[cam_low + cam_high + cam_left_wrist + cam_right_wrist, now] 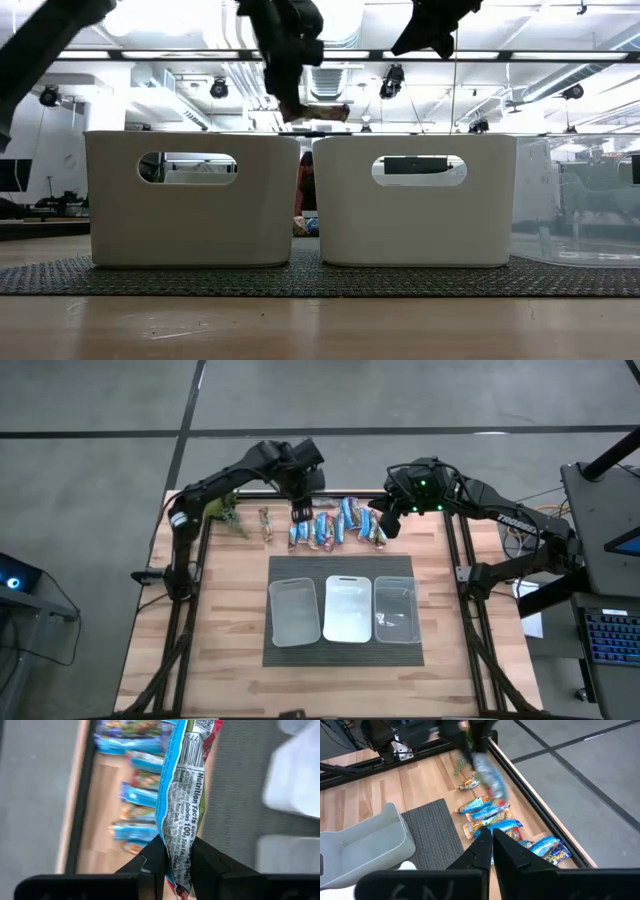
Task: Pick and place Granola Bars by type
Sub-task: Put the red granola bar into the gray bin
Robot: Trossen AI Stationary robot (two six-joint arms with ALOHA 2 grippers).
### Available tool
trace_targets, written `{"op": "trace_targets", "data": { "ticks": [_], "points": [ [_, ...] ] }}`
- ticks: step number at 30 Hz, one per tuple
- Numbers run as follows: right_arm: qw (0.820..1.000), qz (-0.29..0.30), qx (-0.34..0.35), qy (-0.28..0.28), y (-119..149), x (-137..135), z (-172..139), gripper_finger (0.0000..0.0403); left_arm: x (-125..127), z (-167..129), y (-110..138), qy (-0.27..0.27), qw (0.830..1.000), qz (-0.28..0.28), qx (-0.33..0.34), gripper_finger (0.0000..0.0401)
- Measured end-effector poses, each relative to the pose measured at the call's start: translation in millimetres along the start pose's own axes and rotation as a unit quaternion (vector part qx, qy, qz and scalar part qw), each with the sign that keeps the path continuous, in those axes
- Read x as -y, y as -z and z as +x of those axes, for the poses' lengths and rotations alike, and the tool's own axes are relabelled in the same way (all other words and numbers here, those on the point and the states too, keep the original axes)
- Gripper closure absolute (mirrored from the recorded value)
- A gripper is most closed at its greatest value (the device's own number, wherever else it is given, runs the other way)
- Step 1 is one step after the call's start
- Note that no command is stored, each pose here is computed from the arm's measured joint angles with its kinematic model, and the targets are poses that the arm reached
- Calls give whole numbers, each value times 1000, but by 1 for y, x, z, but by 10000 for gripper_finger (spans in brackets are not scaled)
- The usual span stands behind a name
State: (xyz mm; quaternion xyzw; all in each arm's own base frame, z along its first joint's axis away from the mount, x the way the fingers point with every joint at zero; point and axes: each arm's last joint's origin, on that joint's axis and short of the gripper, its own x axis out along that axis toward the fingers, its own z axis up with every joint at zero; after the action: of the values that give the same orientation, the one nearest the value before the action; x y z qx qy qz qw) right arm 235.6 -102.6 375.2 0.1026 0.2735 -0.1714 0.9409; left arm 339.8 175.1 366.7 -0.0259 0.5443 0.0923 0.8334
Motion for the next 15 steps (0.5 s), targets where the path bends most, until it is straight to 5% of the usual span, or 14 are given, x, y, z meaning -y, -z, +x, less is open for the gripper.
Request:
{"op": "trace_targets", "data": {
  "ticks": [15],
  "points": [
    [1000,-10,4,-3,0,-1,-4,394,98,-42,41,51,998,-21,15,346]
  ]
}}
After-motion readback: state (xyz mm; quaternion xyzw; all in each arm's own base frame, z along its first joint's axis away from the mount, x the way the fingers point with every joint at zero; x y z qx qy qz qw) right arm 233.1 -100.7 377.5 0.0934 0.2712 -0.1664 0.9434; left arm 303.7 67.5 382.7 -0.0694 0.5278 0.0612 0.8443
